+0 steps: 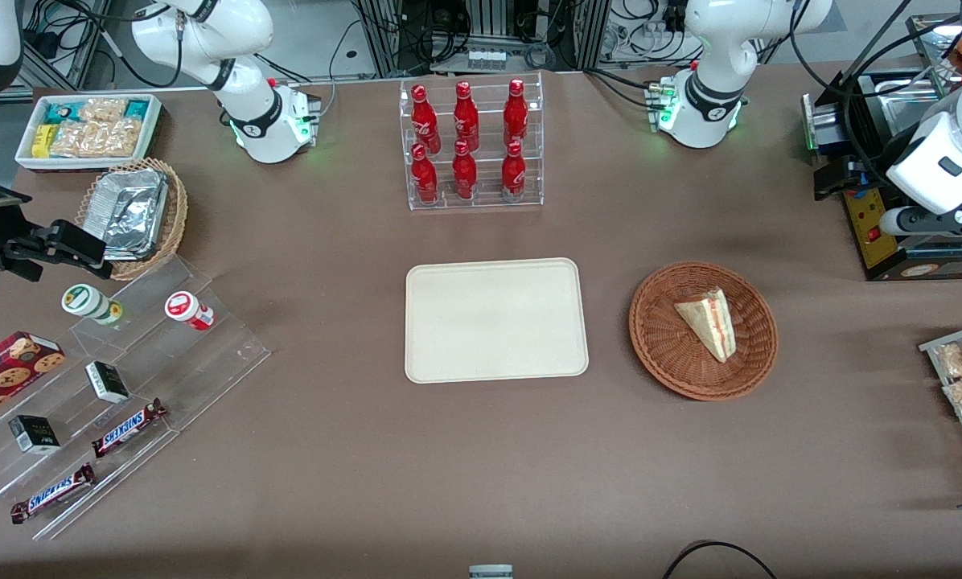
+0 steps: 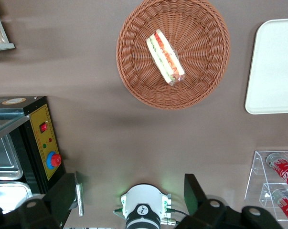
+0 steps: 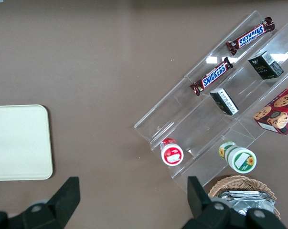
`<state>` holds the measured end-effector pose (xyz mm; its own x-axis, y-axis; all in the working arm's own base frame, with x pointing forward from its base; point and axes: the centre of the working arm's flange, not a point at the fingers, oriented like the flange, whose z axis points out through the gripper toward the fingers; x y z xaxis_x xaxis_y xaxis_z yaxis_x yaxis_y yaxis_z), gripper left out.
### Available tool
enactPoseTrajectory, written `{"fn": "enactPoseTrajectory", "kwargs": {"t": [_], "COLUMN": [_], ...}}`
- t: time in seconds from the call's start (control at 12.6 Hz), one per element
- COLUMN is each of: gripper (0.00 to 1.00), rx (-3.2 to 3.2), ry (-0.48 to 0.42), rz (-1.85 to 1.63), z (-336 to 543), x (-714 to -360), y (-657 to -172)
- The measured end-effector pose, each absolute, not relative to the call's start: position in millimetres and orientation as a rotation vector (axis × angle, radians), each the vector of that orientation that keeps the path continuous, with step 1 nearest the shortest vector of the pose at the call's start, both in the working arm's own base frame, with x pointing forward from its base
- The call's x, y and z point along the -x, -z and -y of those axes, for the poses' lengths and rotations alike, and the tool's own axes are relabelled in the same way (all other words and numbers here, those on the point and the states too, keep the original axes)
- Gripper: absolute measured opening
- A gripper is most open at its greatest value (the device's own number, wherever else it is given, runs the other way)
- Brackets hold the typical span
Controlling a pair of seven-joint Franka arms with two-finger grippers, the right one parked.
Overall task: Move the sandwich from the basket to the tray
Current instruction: 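Move the left gripper over the wrapped sandwich in the wicker basket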
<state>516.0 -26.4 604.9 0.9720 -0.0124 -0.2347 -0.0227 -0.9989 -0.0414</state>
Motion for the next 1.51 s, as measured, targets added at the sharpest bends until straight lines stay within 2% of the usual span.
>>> {"fn": "enactPoseTrajectory", "kwargs": {"t": [0.24,0.4,0.79,1.51], "gripper": [1.00,1.00,1.00,1.00], "rx": [3.077,3.071,3.064,3.075], "ry": [-0.363,-0.401,-0.434,-0.312], "rz": [-0.031,-0.048,-0.098,0.000], "z": [27.7,33.1,49.9,68.2], "x": [-519.3,-523.4,-538.1,-519.5], "y": [-601.1,-587.9,-510.8,-381.9]}}
